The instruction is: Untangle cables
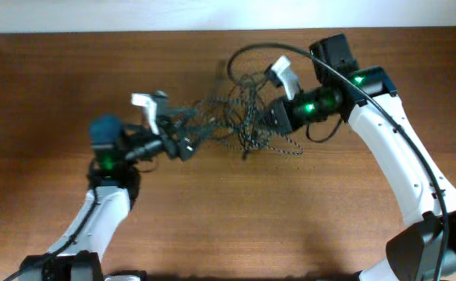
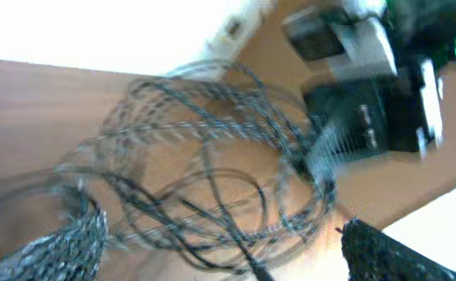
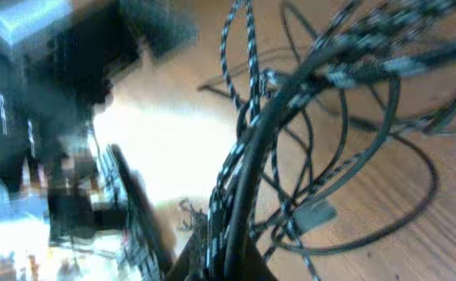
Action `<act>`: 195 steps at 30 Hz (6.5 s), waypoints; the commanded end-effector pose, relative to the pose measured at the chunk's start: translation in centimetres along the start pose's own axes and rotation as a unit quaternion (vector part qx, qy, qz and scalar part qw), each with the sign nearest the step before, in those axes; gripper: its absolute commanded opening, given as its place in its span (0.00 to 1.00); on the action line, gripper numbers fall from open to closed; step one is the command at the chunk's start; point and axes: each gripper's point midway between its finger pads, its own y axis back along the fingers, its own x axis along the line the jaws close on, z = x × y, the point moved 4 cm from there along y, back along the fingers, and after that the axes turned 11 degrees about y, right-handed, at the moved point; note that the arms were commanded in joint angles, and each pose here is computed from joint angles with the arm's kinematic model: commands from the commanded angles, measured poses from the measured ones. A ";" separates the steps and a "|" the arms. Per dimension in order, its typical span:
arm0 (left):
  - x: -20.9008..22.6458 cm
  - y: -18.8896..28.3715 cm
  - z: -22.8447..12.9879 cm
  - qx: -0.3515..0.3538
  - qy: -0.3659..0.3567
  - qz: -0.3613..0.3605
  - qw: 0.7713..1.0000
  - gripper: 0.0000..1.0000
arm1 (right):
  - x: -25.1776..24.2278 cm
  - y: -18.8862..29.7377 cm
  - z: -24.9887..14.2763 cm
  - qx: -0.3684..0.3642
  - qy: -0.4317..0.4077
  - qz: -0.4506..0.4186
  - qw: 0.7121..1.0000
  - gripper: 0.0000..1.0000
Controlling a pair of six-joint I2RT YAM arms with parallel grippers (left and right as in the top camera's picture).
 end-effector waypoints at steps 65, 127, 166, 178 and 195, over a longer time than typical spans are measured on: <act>-2.0 5.4 1.0 0.030 -0.202 -0.103 0.973 0.00 | 0.0 1.7 -1.4 0.008 -0.035 0.025 0.999 0.99; 3.4 5.2 -2.2 0.033 0.102 0.029 0.994 0.02 | 3.8 8.2 4.6 0.050 0.252 -0.235 0.937 0.49; 7.9 -0.7 -7.7 0.057 0.048 0.369 0.926 0.00 | 8.1 5.5 13.7 -0.163 0.203 0.168 0.951 0.04; 4.2 -0.3 -2.4 -0.027 0.307 0.140 0.941 0.00 | -5.4 10.5 4.4 0.012 -0.097 -0.162 0.982 0.99; 3.8 3.7 -0.4 -0.031 0.446 0.063 0.892 0.00 | -4.5 -10.9 4.4 0.008 0.061 -0.060 0.996 0.44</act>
